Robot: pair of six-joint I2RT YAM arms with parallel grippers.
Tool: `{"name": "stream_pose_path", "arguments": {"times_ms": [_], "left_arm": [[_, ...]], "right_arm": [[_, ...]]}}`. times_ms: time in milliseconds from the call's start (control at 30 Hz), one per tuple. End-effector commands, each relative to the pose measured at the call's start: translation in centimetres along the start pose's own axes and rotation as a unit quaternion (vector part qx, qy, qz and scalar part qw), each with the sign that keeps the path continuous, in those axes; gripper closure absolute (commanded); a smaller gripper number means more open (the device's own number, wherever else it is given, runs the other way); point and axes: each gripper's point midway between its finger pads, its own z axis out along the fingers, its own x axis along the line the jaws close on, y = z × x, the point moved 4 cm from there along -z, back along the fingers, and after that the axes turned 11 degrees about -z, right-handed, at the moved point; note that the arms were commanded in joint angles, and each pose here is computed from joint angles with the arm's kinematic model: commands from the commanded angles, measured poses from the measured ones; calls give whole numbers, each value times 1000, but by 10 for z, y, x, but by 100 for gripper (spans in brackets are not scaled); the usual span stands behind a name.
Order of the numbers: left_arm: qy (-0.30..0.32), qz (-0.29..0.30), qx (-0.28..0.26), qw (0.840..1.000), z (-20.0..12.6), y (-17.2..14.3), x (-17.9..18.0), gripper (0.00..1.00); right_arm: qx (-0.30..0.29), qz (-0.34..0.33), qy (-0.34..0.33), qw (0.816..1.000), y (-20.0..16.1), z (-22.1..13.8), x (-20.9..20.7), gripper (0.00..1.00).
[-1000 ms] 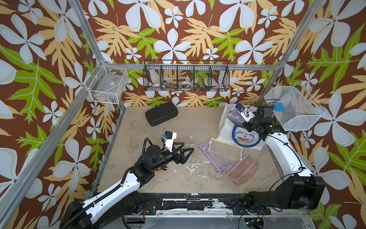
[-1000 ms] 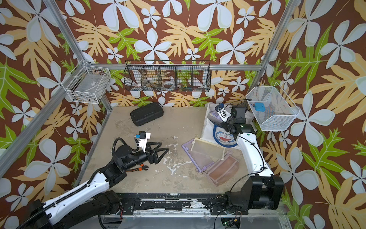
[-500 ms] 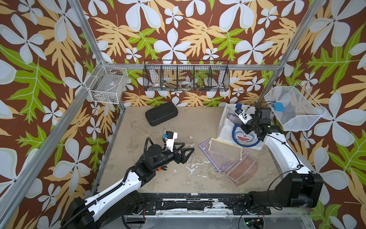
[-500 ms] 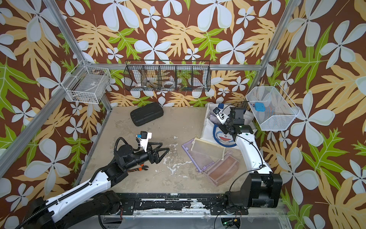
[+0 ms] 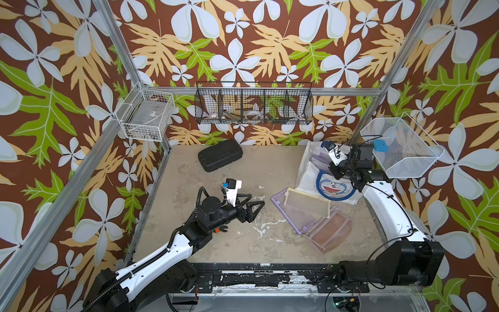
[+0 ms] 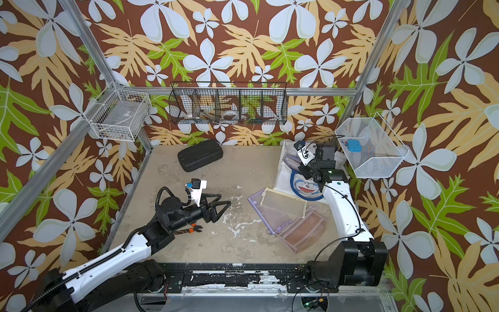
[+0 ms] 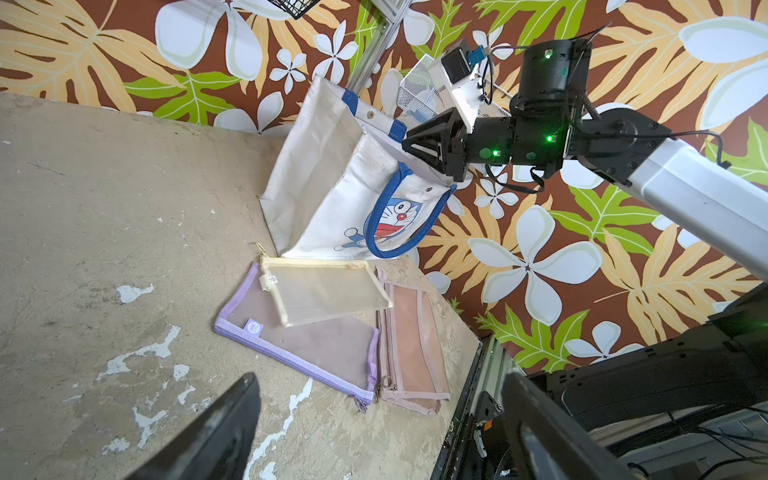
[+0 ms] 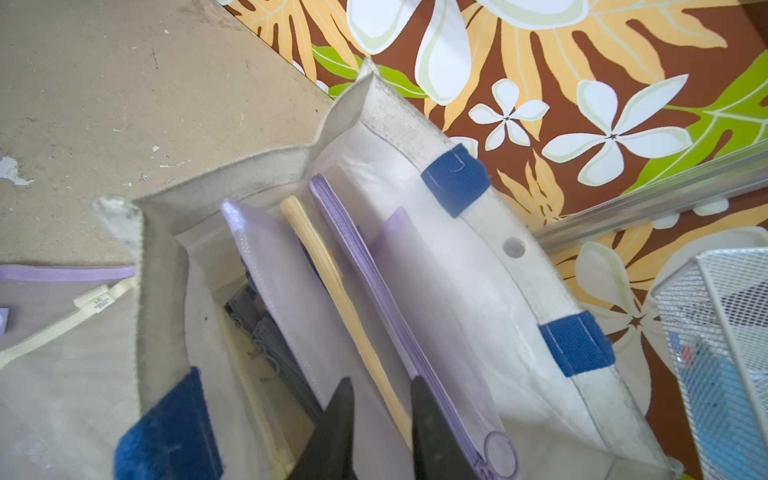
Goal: Put the pencil pouch into the canvas bag
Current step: Adjust the pencil case in the canvas bag.
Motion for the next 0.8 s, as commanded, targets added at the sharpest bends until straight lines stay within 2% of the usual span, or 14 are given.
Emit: {"name": "stream_pose_path", "arguments": {"times_ms": [0, 133, 300, 400, 567, 600, 667, 767], "left_arm": [[-6, 4, -11, 1000, 0, 4, -3, 8], [-2, 4, -11, 1000, 0, 4, -1, 9], [1, 5, -11, 1000, 1, 4, 0, 10], [8, 5, -9, 1000, 2, 4, 2, 10], [56, -13, 28, 998, 16, -3, 18, 10], [70, -16, 42, 997, 21, -6, 23, 10], [87, -33, 70, 993, 31, -17, 34, 9], [112, -69, 101, 986, 43, -38, 56, 6]], "right_arm": [[-15, 12, 22, 1000, 5, 2, 4, 82], [-8, 18, 56, 998, 4, 15, 11, 91], [23, 30, 87, 995, -7, 36, 21, 95], [31, 37, 73, 996, -4, 33, 13, 96], [10, 49, -1, 999, 15, -2, -19, 84], [-2, 57, -23, 998, 22, -15, -28, 79], [-15, 82, -66, 994, 31, -35, -42, 74], [-36, 107, -95, 989, 44, -60, -45, 66]]}}
